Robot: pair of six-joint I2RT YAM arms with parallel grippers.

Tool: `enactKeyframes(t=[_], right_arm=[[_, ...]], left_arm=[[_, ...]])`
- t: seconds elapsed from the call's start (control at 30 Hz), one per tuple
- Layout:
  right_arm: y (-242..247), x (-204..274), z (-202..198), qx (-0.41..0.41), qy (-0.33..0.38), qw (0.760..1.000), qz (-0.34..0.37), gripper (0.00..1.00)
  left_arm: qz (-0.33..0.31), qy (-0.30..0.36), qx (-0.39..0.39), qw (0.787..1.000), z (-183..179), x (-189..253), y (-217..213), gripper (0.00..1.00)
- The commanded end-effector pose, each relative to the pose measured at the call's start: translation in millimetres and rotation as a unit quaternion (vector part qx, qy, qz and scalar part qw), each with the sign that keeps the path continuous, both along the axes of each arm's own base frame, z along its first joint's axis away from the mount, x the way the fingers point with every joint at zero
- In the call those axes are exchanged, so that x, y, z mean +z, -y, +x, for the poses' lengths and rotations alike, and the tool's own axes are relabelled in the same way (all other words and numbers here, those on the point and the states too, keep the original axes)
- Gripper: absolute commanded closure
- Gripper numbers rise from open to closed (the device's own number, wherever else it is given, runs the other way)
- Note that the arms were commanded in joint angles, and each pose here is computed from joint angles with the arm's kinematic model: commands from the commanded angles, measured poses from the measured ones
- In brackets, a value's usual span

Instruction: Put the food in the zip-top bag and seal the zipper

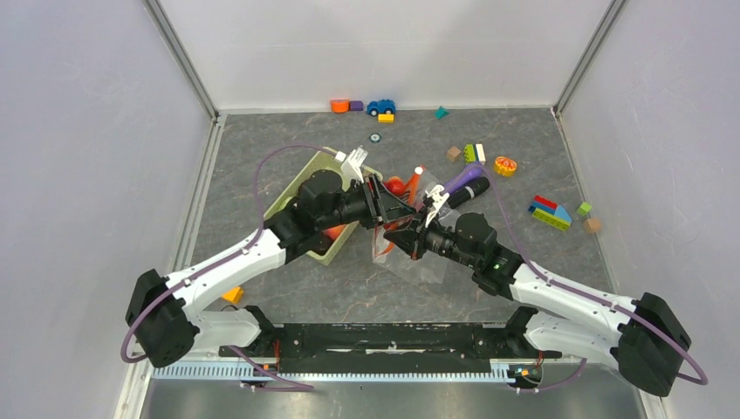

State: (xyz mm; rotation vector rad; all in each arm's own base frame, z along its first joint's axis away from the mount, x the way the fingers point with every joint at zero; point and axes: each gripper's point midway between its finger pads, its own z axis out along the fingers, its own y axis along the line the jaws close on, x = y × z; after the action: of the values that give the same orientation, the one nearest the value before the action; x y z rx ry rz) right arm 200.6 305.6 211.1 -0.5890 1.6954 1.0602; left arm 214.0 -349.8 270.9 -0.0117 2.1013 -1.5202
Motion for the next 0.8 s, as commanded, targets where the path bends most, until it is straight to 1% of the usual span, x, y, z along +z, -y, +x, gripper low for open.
enactKeyframes(t=[0.0,0.07,0.23,0.33,0.4,0.53,0.6,0.7,0.77], right_arm=[[7.9,-19.4,-0.4,0.003,0.016,0.999,-0.038,1.0],[11.5,-22.0,-0.5,0.0,0.022,0.999,-0.042,1.0],[18.1,-30.1,4.2,-0.015,0.03,0.997,-0.063,1.0],[18.3,-36.5,6.9,-0.019,0.026,0.997,-0.073,1.0],[14.3,-35.0,4.2,-0.006,0.027,0.998,-0.064,1.0],[6.8,-27.2,1.7,0.009,0.03,0.999,-0.043,1.0],[5.1,-22.9,1.9,0.01,0.031,0.999,-0.034,1.0],[1.4,-9.4,-2.7,0.018,0.032,0.999,0.001,1.0],[-4.0,2.0,-10.9,0.041,0.035,0.998,0.034,1.0]], left_arm=[[-0.031,0.123,-0.055,0.99,-22.0,70.1,-5.5,0.98],[-0.026,0.138,-0.042,0.989,-21.7,83.3,-12.7,0.98],[-0.031,0.134,-0.023,0.99,-23.3,100.3,-21.6,0.98],[-0.037,0.12,-0.016,0.992,-22.1,102.6,-21.7,0.98],[-0.038,0.094,0.002,0.995,-16.4,94.2,-20.8,0.98],[-0.091,0.067,0.014,0.993,-9.5,94.4,-12.1,0.98],[-0.095,0.059,0.033,0.993,-2.4,90.4,-12.3,0.98],[-0.107,0.046,0.073,0.99,9.9,78.6,-16.6,0.98],[-0.139,0.04,0.09,0.985,14.7,76.7,-18.2,0.98]])
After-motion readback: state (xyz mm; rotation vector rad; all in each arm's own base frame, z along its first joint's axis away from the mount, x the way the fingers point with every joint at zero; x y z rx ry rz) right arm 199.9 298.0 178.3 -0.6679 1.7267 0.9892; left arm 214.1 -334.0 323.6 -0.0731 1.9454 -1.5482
